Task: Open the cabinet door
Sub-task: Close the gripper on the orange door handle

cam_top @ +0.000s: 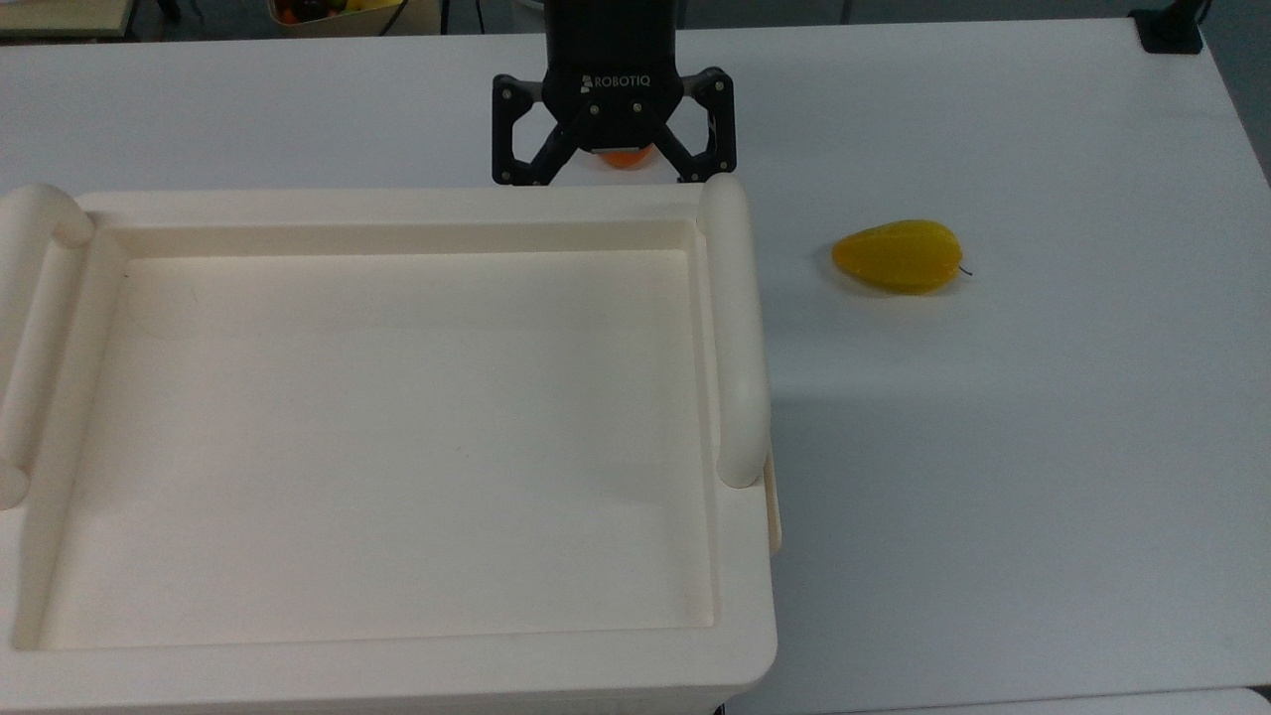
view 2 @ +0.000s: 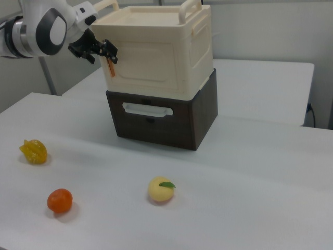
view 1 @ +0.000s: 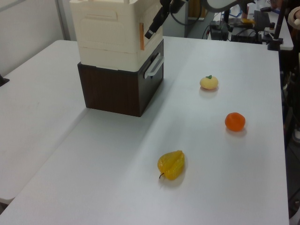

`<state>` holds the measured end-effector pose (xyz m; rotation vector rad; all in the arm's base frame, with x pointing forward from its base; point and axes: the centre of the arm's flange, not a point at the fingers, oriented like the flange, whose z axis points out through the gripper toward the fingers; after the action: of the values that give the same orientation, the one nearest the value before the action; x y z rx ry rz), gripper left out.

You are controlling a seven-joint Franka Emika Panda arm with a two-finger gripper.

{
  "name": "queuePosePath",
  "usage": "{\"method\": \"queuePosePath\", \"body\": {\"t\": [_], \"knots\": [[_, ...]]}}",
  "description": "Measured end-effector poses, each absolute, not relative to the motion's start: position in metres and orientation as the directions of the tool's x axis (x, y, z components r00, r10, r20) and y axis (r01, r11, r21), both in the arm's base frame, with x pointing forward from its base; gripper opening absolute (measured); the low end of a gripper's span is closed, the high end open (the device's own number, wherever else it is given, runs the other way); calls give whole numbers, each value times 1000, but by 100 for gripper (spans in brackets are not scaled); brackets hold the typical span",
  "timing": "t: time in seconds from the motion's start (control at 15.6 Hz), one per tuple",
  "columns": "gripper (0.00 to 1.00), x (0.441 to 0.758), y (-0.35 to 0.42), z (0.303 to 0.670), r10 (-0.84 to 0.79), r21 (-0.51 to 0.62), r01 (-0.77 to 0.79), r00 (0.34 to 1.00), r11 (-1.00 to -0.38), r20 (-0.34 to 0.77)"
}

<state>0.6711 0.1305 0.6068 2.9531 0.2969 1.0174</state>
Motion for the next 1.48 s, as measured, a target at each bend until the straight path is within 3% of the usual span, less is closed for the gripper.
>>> {"method": "queuePosePath", "body": {"t": [0.19,0.26,0.45,0.84,1.48], "knots": [[93,675,136,603,184,65,184,754,-981,630],[87,675,136,603,185,68,184,753,-980,631],[52,675,136,603,189,73,185,752,-980,631],[46,675,136,604,190,74,185,752,-980,632],[46,677,136,601,208,98,190,749,-977,628]]}}
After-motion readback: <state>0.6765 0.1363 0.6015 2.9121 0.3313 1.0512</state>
